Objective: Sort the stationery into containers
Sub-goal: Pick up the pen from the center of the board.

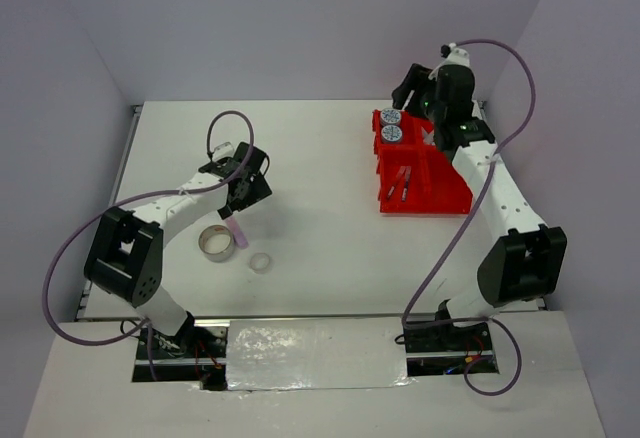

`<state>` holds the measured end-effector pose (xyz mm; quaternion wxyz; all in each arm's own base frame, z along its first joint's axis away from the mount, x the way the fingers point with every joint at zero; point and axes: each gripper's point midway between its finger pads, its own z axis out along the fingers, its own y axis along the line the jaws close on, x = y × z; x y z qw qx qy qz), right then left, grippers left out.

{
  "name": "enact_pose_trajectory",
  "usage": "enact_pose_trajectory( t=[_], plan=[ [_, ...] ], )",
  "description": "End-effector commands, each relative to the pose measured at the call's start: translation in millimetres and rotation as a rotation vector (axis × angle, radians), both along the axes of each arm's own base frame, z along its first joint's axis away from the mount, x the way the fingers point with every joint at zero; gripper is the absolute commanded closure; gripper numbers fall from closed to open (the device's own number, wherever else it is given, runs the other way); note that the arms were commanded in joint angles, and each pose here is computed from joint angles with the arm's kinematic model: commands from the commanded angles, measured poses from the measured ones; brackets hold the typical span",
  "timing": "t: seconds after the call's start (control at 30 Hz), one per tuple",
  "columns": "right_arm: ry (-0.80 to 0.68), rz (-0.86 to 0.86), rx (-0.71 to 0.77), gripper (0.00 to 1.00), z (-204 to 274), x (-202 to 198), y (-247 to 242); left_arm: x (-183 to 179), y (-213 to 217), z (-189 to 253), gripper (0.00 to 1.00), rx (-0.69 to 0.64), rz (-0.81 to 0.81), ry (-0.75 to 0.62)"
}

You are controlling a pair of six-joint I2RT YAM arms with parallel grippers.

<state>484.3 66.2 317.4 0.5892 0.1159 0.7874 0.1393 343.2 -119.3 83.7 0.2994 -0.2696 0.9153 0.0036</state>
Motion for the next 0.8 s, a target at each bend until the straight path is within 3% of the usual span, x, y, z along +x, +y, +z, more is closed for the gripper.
enact_pose_trajectory(
  t=[0.0, 0.23, 0.6, 0.7, 0.77],
  plan=[
    [0.030, 0.098, -0.006, 0.29, -21, -14, 29, -1, 9, -8, 0.01, 0.003, 0.094, 0.024],
    [0.048, 0.142, -0.003, 0.29, -33, -47, 47, -19, 27, -28, 0.01, 0.006, 0.185, 0.054],
    [0.020, 0.174, 0.002, 0.29, -21, -66, 53, -31, 32, -52, 0.01, 0.023, 0.152, 0.108],
    [0.016, 0.194, 0.011, 0.29, -18, -69, 57, -32, 30, -60, 0.07, 0.017, 0.141, 0.128],
    [0.008, 0.212, 0.022, 0.29, -15, -72, 60, -32, 27, -66, 0.20, 0.012, 0.130, 0.141]
  ],
)
